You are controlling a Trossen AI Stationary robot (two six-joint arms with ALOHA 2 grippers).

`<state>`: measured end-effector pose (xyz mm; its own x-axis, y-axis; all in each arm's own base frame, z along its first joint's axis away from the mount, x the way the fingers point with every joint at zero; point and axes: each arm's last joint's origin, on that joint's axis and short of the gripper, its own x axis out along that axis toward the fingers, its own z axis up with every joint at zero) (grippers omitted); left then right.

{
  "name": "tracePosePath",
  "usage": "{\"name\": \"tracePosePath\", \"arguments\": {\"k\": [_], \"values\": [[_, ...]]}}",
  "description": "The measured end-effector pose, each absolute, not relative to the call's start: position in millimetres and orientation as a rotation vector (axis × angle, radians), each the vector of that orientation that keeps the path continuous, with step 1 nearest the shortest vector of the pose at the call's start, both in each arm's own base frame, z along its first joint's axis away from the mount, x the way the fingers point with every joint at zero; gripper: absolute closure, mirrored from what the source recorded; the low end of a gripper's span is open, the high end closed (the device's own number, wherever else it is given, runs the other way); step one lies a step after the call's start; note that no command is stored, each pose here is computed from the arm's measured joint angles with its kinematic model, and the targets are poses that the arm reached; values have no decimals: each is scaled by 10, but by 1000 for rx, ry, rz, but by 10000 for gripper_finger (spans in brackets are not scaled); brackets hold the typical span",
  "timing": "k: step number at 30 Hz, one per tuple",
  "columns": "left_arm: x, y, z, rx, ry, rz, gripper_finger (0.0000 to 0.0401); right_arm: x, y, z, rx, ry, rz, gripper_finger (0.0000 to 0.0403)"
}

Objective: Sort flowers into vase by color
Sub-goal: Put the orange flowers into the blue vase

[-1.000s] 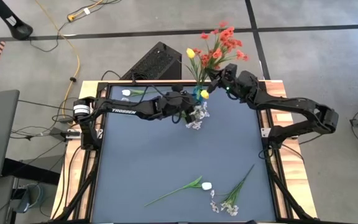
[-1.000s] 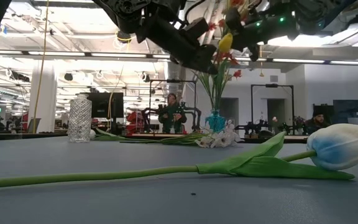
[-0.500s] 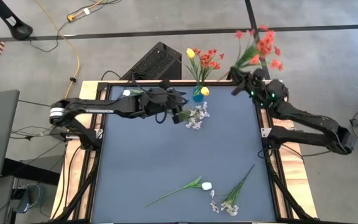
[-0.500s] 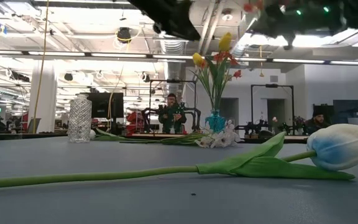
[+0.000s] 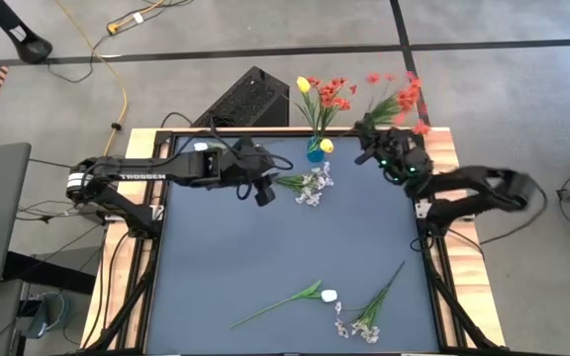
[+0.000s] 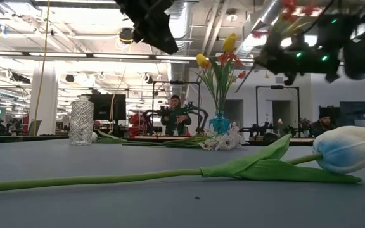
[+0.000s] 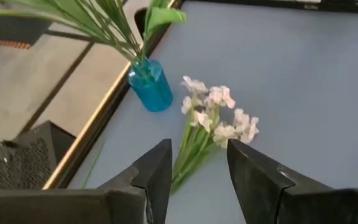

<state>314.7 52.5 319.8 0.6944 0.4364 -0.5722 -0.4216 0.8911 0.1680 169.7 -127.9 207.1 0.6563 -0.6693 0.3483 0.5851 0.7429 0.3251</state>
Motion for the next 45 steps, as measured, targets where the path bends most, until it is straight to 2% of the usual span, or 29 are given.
{"name": "tracePosePath", "arguments": {"k": [3, 8, 19, 33, 45], "values": [[3139, 486, 3182, 20, 665, 471, 257, 1880, -1352, 2022, 104, -477, -685, 379], [3072, 407, 3113, 6, 757, 493, 257, 2094, -1439, 1892, 83, -399, -681, 379], [3016, 263, 3105, 26, 789, 539, 257, 2149, -1467, 1970, -82, -372, -709, 379], [3016, 238, 3103, 13, 788, 536, 257, 2313, -1520, 1796, -63, -266, -726, 379], [3016, 226, 3102, 17, 789, 534, 257, 2313, -1518, 1792, -98, -227, -747, 379]]}}
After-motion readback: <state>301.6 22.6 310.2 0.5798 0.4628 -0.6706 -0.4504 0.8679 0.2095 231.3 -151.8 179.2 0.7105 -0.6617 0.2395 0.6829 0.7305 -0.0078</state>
